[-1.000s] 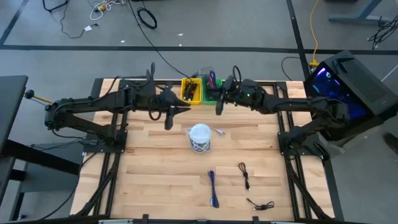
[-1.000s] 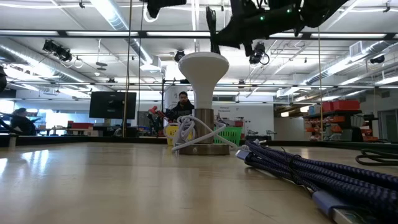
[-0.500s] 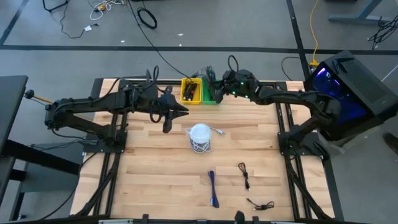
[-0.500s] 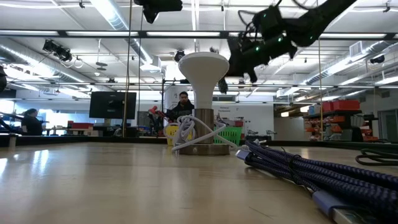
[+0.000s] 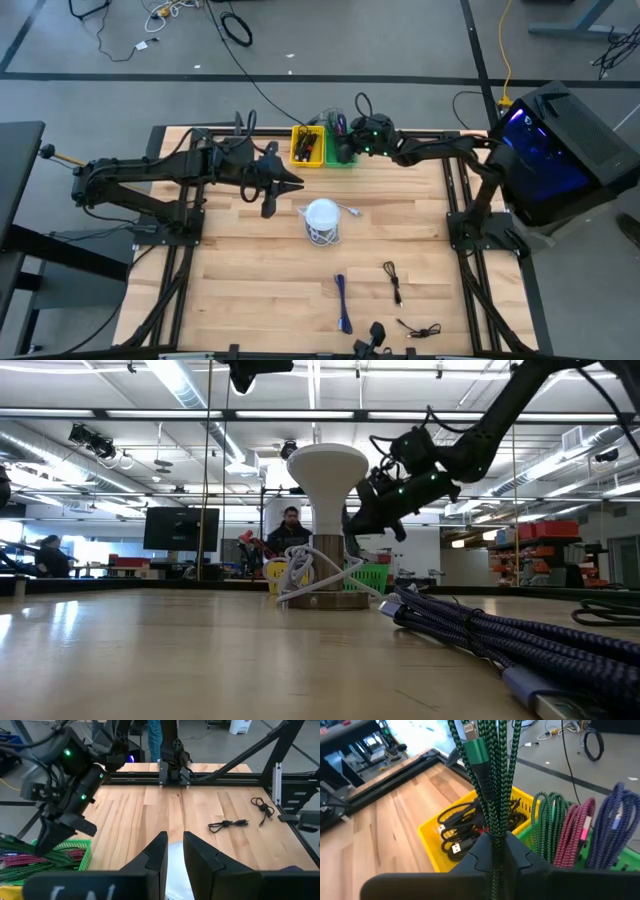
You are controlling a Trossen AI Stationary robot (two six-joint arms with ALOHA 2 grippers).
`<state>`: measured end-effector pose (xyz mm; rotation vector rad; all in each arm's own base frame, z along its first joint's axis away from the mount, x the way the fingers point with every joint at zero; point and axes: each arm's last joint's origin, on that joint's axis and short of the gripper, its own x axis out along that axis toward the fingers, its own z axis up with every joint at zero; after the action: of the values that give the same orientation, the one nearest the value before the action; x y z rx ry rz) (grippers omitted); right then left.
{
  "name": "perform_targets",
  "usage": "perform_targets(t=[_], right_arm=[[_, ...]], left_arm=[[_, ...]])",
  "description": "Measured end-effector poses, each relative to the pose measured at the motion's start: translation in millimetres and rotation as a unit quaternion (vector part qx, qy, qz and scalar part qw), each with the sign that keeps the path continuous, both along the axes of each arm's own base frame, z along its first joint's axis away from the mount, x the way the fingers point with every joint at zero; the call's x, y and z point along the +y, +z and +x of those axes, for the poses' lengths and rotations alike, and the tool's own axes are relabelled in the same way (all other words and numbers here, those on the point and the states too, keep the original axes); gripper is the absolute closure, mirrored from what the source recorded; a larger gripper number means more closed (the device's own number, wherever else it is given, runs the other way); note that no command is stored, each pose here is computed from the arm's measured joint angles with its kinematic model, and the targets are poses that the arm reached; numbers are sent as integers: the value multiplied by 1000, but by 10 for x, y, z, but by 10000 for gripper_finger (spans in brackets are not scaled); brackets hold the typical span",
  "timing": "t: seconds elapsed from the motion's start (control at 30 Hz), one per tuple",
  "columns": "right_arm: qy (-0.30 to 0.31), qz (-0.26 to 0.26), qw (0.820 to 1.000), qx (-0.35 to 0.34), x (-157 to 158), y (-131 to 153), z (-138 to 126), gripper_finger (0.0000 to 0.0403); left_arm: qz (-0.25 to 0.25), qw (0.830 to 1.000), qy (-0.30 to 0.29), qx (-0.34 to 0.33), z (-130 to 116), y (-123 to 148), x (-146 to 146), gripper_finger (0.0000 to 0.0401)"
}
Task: Pick & Place USB Port
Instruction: Put the green charger cable into the green bin, then put the black charger cable into the yellow bin
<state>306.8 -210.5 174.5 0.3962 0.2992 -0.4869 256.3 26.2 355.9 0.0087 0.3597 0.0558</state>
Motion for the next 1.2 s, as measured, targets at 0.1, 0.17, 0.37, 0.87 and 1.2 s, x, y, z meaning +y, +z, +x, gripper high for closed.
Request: perform_targets(t=[0.1, 0.17, 0.37, 0.87, 1.2], right_arm=[[-2, 3, 1000, -11, -26, -89, 38, 392], [-1, 6, 1000, -13, -36, -145, 55, 392], [-4, 10, 1000, -8, -70, -203, 46, 392], [-10, 39, 999, 12, -82, -411, 63, 381], [-25, 26, 999, 10, -95, -398, 63, 279]], left_arm=[[0, 1000, 1, 0, 2, -2, 1, 337], [0, 1000, 1, 1, 7, -7, 3, 337], [-2, 1000, 3, 2, 8, -9, 2, 337], [-2, 1000, 4, 2, 8, -8, 4, 337], [-2, 1000, 4, 2, 8, -8, 4, 337]])
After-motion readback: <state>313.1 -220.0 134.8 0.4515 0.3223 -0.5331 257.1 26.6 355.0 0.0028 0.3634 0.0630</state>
